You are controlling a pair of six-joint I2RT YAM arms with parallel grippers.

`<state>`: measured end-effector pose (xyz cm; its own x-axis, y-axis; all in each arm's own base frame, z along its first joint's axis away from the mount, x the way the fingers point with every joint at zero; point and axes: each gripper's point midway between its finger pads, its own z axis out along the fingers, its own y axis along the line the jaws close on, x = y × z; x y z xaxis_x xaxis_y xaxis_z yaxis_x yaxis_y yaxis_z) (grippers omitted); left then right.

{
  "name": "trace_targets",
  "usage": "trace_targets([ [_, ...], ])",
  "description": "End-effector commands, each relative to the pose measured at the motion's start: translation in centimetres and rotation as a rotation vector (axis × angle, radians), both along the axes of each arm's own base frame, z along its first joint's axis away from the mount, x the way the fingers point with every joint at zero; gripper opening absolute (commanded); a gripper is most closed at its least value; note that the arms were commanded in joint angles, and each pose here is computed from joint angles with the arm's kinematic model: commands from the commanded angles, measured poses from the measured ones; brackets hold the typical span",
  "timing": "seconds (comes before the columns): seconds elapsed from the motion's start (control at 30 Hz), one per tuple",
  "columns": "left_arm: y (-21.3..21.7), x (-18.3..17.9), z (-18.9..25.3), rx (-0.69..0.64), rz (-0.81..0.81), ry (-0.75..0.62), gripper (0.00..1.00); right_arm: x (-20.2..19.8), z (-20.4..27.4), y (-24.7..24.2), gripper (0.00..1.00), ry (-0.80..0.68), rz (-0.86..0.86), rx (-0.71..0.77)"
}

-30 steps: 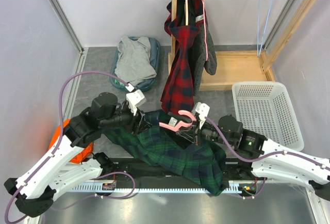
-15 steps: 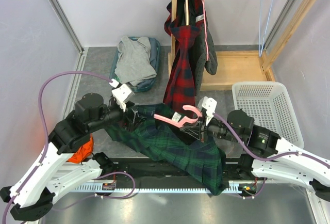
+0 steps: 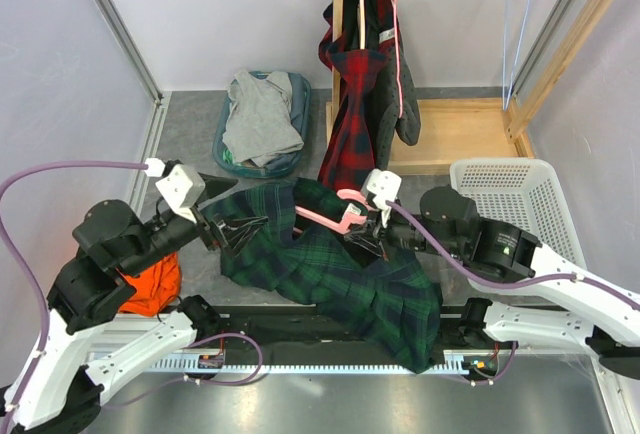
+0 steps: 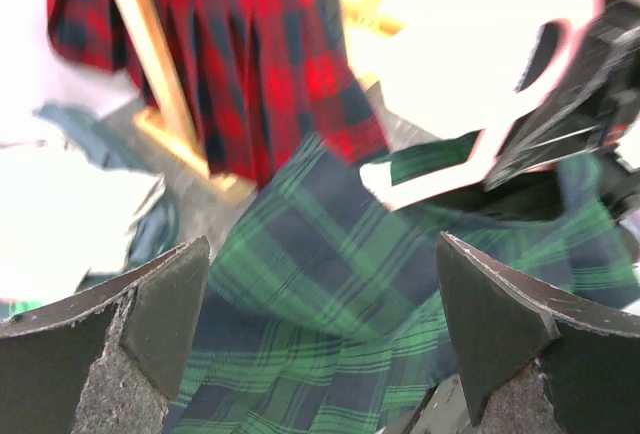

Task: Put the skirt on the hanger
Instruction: Hang the skirt on the hanger.

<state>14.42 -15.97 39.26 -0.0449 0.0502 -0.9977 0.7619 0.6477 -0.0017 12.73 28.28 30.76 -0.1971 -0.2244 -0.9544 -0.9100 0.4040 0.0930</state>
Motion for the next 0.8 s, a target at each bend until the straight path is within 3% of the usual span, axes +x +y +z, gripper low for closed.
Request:
trace_targets([
  [0.0,-1.4,-0.9,2.8,-0.045,-0.099,-0.062,0.99,0.6,5.4,0.3,0.00,-0.090,0.006,0.050],
  [0.13,-3.0,-1.6,3.0,-0.019,-0.206,-0.069,0.99,0.7,6.3,1.2,0.00,-0.077,0.028,0.024],
  [0.3,-5.9,-3.8,2.1,0.052,-0.465,-0.051,0.98,-0.1,7.0,2.7,0.00,-0.068,0.126,-0.011],
  [0.47,-7.7,-3.3,-0.3,0.136,-0.555,0.070,0.82,-1.2,6.2,3.0,0.00,-0.034,0.185,-0.028],
  [0.6,-8.3,-3.4,-2.9,0.186,-0.603,0.170,0.64,-1.9,5.7,2.8,0.00,-0.012,0.211,-0.035],
  [0.77,-8.7,-3.9,-5.8,0.231,-0.669,0.262,0.62,-2.5,5.7,2.8,0.00,-0.003,0.239,-0.025],
])
